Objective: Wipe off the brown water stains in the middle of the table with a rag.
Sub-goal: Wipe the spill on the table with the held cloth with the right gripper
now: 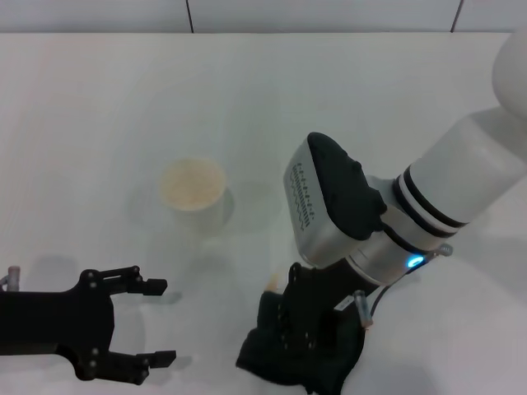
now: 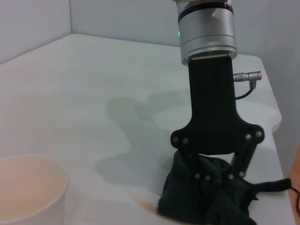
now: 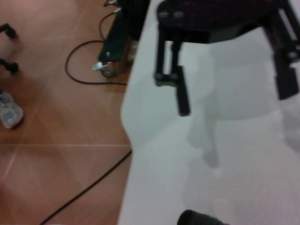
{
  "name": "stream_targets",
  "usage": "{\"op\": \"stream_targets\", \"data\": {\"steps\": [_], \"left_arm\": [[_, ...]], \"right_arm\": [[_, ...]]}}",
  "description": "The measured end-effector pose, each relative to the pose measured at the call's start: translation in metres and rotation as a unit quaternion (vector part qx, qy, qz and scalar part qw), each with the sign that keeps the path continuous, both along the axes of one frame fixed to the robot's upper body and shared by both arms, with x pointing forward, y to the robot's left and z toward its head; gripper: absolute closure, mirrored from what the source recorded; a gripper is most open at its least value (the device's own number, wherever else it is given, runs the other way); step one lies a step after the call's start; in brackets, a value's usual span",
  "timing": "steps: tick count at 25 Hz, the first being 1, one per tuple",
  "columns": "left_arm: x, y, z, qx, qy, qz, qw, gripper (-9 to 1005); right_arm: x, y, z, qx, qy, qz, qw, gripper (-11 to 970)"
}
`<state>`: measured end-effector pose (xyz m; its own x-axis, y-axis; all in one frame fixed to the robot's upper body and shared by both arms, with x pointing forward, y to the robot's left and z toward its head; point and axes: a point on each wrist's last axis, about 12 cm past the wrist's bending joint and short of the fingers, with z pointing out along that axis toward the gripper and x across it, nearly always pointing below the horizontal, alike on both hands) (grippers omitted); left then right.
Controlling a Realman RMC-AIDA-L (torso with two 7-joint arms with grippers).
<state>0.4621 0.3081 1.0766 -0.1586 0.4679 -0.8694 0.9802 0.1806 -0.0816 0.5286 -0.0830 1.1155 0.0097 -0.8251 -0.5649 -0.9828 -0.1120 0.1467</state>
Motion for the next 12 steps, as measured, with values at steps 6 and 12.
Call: {"op": "stream_targets", "data": {"steps": [6, 12], "left_arm": [[-0.002, 0.001, -0.001, -0.003, -0.001, 0.003, 1.0, 108], [-0.002, 0.001, 0.0, -0.005, -0.003, 0.005, 1.0, 108]], "right_arm": [[0.022, -0.008, -0.006, -0.016, -0.046, -0.042, 0.998, 875], [0.046, -0.016, -0.002, -0.018, -0.11, -0.087, 0.99, 876]]}}
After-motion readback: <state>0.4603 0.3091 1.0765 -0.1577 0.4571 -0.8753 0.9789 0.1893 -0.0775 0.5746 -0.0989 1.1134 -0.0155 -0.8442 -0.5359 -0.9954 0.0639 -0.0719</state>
